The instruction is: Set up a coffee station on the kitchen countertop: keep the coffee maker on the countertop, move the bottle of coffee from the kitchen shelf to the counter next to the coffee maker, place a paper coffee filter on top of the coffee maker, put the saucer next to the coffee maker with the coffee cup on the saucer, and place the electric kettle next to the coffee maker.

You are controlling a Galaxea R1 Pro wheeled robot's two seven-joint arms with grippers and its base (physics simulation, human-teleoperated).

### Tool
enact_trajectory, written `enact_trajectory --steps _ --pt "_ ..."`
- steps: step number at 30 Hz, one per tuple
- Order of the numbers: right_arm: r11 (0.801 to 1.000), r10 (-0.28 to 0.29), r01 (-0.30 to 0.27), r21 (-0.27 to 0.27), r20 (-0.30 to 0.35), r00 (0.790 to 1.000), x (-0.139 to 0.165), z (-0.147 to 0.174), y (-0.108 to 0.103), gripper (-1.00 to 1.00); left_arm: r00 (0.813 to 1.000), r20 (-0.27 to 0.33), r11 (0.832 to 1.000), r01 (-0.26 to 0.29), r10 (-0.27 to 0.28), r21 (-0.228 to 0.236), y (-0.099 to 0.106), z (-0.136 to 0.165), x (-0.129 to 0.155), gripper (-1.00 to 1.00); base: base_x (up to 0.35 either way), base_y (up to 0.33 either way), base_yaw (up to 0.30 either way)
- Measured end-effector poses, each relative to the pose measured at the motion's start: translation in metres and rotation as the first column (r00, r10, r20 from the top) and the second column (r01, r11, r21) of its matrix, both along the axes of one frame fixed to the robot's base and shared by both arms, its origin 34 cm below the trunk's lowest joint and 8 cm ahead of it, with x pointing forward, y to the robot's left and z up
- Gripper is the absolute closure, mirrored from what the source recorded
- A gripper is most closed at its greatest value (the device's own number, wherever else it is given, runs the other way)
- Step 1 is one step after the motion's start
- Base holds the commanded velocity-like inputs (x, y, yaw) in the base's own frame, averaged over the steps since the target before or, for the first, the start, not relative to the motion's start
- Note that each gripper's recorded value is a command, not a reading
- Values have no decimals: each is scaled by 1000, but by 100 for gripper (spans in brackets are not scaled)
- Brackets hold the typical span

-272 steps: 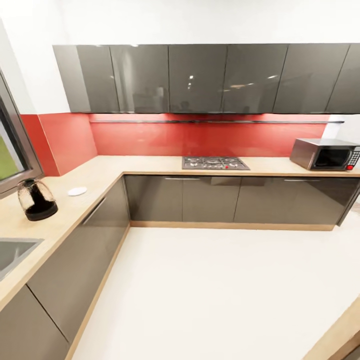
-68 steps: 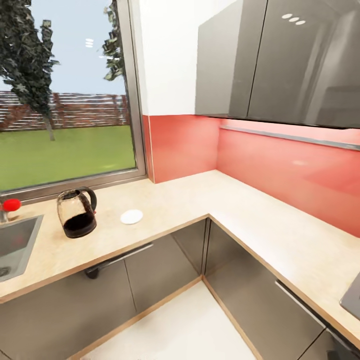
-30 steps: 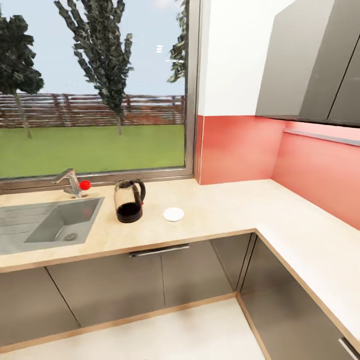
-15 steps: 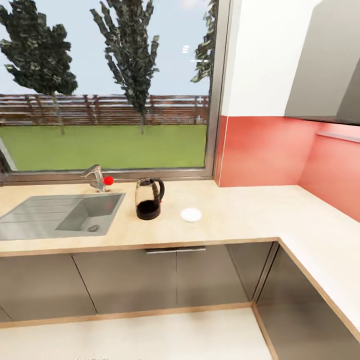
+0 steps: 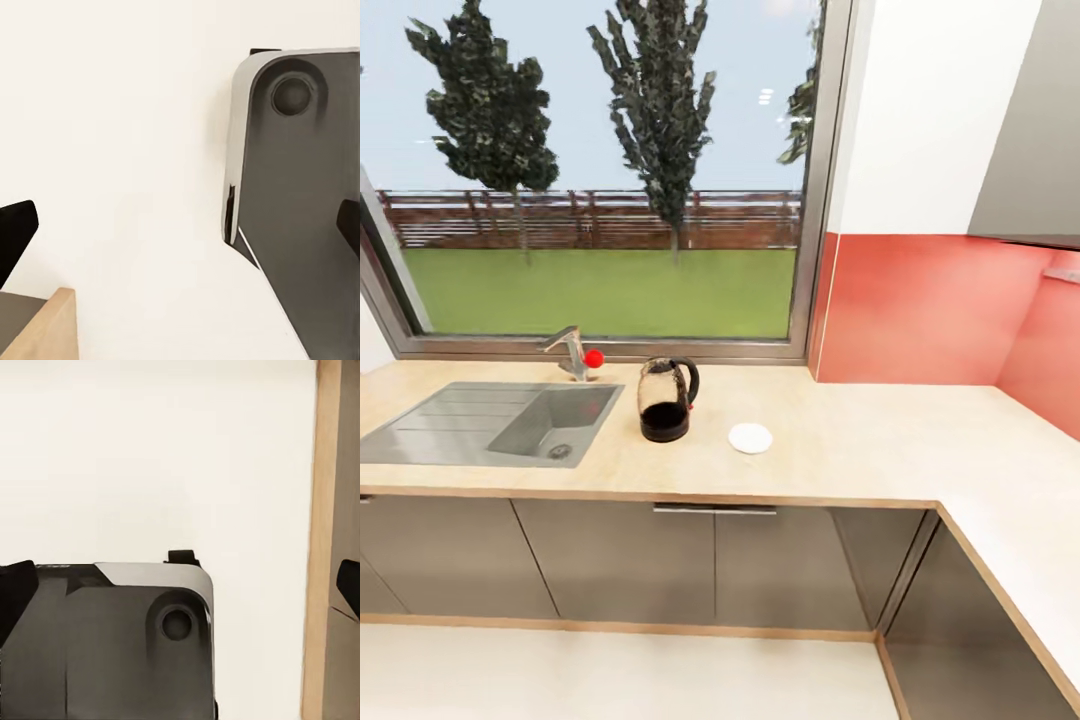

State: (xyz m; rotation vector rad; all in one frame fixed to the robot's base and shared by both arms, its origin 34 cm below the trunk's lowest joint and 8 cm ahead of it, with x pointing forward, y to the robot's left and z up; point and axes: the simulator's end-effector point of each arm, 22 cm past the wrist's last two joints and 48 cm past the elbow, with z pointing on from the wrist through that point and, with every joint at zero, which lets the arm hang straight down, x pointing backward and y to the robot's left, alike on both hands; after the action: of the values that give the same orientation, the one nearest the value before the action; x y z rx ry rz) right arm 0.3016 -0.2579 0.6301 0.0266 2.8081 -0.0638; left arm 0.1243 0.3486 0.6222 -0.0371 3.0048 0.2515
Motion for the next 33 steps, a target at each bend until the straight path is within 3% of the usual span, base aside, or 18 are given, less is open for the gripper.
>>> enact_trajectory --steps 13,24,33 --pt "1000 -2 2 6 3 1000 1 0 4 -100 1000 5 1000 16 -16 -5 -2 0 3 -100 6 -153 1" --pt "1000 -9 9 2 3 1000 1 0 3 -100 1000 14 1000 4 -4 -4 -1 0 4 -100 0 -14 1" --pt "1000 -10 10 3 8 1000 3 1 3 -100 999 48 1000 14 -13 -11 -6 0 22 -100 0 0 169"
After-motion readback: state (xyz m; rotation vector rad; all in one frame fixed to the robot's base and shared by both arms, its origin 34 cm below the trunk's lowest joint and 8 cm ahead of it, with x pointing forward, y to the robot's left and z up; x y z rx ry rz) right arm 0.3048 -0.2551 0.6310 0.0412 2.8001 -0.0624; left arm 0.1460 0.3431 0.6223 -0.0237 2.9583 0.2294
